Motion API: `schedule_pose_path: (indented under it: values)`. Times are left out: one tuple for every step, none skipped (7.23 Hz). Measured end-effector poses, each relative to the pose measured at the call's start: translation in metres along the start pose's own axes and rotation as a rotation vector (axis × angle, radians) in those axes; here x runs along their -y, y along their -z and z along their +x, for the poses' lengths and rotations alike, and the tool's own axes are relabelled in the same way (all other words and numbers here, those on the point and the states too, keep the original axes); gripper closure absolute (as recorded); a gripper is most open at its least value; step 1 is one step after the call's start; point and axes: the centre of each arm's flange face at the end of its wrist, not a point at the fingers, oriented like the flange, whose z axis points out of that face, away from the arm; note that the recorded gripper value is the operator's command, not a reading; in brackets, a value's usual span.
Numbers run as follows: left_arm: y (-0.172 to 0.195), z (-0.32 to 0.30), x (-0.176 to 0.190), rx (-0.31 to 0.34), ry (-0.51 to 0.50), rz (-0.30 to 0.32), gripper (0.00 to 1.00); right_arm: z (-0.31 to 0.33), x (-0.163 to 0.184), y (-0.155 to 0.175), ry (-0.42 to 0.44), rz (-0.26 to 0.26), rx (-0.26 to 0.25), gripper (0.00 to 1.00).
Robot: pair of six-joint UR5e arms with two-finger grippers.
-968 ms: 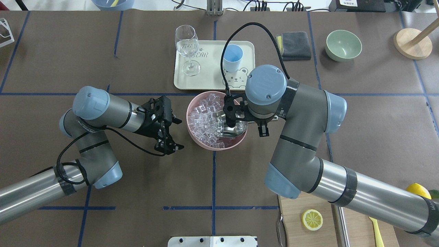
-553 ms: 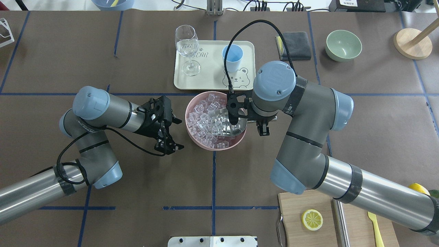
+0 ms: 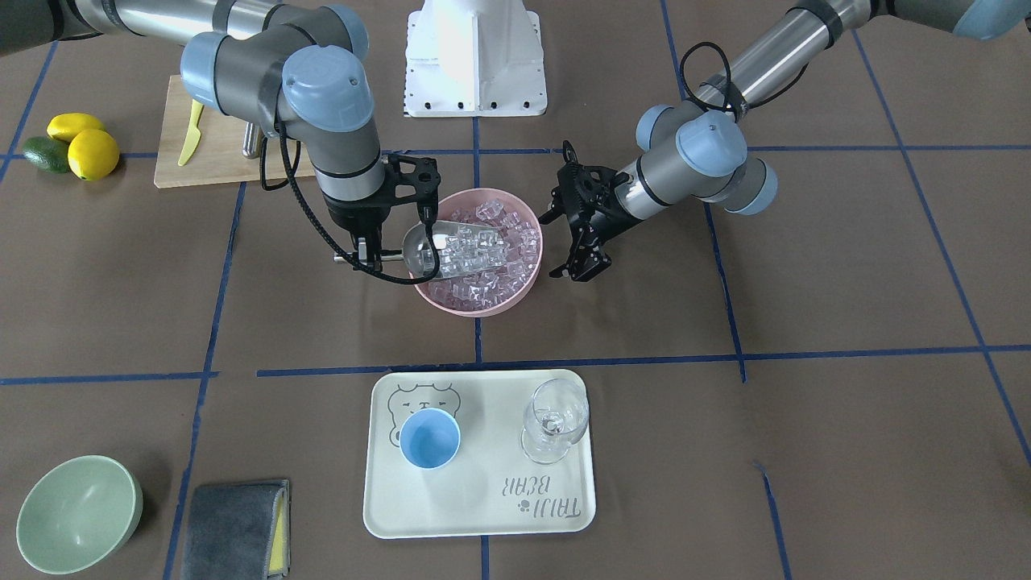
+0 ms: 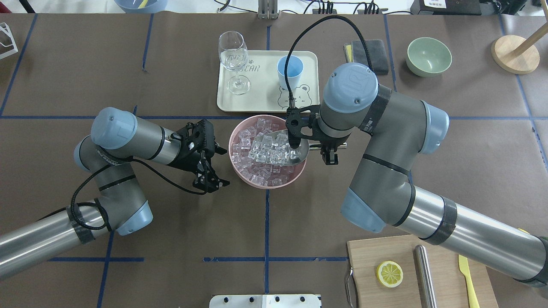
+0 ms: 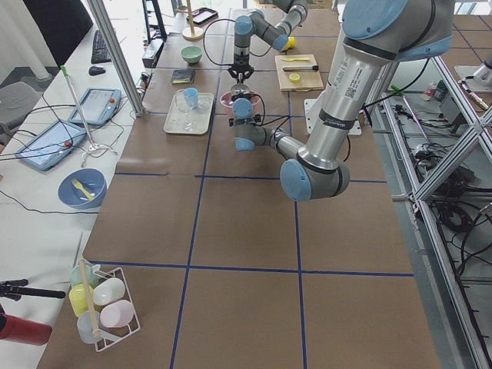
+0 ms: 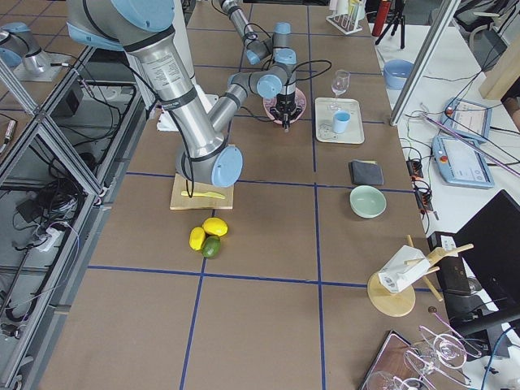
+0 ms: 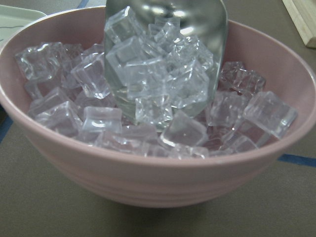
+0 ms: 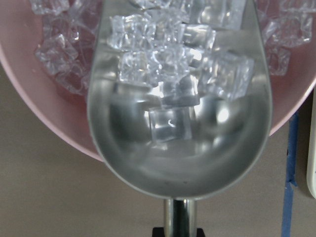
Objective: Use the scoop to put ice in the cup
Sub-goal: 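Lift the filled scoop toward the blue cup while the left arm withdraws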
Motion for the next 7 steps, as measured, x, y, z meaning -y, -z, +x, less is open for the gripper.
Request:
schedule_pose_path:
  values:
    - [0.001, -0.001, 0.0, 0.001, 0.001, 0.001, 0.0, 0.005, -0.002, 0.005, -0.005, 0.021, 0.003, 1.0]
    - [0.003, -0.002, 0.0, 0.003, 0.003, 0.001, 0.0, 0.012, -0.007, 0.01, -0.014, 0.042, 0.01, 1.0]
    - [0.006, -0.005, 0.0, 0.01, 0.005, 0.003, 0.0, 0.02, -0.013, 0.018, -0.027, 0.061, 0.02, 1.0]
    - [0.012, -0.01, 0.0, 0.019, 0.008, 0.004, 0.0, 0.03, -0.021, 0.026, -0.042, 0.08, 0.033, 1.0]
    - [0.021, -0.016, 0.002, 0.033, 0.013, 0.002, 0.0, 0.039, -0.029, 0.035, -0.058, 0.1, 0.047, 1.0]
    - [0.032, -0.023, 0.003, 0.05, 0.027, -0.012, 0.0, 0.048, -0.036, 0.044, -0.074, 0.121, 0.061, 1.0]
    - [0.043, -0.029, 0.0, 0.069, 0.048, -0.037, 0.0, 0.057, -0.044, 0.054, -0.093, 0.138, 0.068, 1.0]
